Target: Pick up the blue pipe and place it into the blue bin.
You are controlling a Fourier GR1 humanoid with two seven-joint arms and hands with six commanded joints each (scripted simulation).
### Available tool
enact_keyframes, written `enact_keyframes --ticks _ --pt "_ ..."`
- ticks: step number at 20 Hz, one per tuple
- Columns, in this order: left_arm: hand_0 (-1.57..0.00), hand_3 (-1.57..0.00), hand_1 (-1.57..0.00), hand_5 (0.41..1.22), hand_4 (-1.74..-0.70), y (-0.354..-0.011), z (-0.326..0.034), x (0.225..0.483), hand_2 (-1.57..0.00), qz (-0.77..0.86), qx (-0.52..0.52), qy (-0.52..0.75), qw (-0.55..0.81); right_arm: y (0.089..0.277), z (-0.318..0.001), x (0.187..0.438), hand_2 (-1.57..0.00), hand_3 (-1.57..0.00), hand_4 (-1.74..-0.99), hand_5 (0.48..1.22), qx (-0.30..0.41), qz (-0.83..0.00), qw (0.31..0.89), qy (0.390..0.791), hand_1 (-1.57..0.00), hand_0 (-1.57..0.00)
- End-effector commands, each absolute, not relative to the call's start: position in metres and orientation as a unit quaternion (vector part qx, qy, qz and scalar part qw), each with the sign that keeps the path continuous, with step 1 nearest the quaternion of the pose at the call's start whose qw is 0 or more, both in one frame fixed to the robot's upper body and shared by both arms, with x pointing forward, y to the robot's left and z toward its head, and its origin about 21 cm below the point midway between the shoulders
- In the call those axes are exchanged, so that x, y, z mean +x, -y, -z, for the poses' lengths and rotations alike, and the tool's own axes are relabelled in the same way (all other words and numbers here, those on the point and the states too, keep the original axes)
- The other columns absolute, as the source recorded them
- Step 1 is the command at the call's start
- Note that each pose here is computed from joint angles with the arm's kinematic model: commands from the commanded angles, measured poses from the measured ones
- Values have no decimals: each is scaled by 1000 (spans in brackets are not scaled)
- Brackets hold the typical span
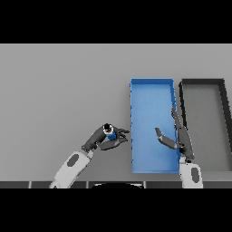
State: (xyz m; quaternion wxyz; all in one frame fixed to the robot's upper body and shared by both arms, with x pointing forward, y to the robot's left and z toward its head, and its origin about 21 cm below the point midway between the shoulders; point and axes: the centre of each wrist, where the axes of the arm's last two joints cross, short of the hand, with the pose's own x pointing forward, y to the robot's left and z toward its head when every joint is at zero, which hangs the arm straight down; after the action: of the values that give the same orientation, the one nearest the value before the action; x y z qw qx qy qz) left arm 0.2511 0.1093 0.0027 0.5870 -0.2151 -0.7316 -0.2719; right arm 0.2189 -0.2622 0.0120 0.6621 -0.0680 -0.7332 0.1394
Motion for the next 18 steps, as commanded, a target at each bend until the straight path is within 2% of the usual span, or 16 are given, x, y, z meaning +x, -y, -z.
enact_keyframes --ticks 1,7,13,15,18 --pt "-1528 -1539 -1535 1207 -1468 -109 -7 251 -1540 275 -217 733 583 262 -15 220 1 1 -1220 638 -72 -140 658 736 1 1" --pt "-1560 -1563 -1562 1217 -1466 -92 -44 255 -1563 294 -242 742 552 264 -11 219 1 1 -1170 644 -84 -152 657 733 1 1" --pt "-1568 -1569 -1569 1220 -1466 -93 -48 256 -1569 310 -237 732 559 269 -13 219 1 1 -1141 643 -98 -150 647 741 1 1" --pt "-1569 -1570 -1569 1220 -1466 -92 -46 255 -1570 310 -238 731 560 268 -17 210 1 1 -1138 643 -113 -149 640 746 1 1" --pt "-1570 -1570 -1570 1220 -1466 -89 -48 257 -1570 314 -234 732 558 266 -23 195 1 1 -1191 642 -139 -145 636 745 1 1"
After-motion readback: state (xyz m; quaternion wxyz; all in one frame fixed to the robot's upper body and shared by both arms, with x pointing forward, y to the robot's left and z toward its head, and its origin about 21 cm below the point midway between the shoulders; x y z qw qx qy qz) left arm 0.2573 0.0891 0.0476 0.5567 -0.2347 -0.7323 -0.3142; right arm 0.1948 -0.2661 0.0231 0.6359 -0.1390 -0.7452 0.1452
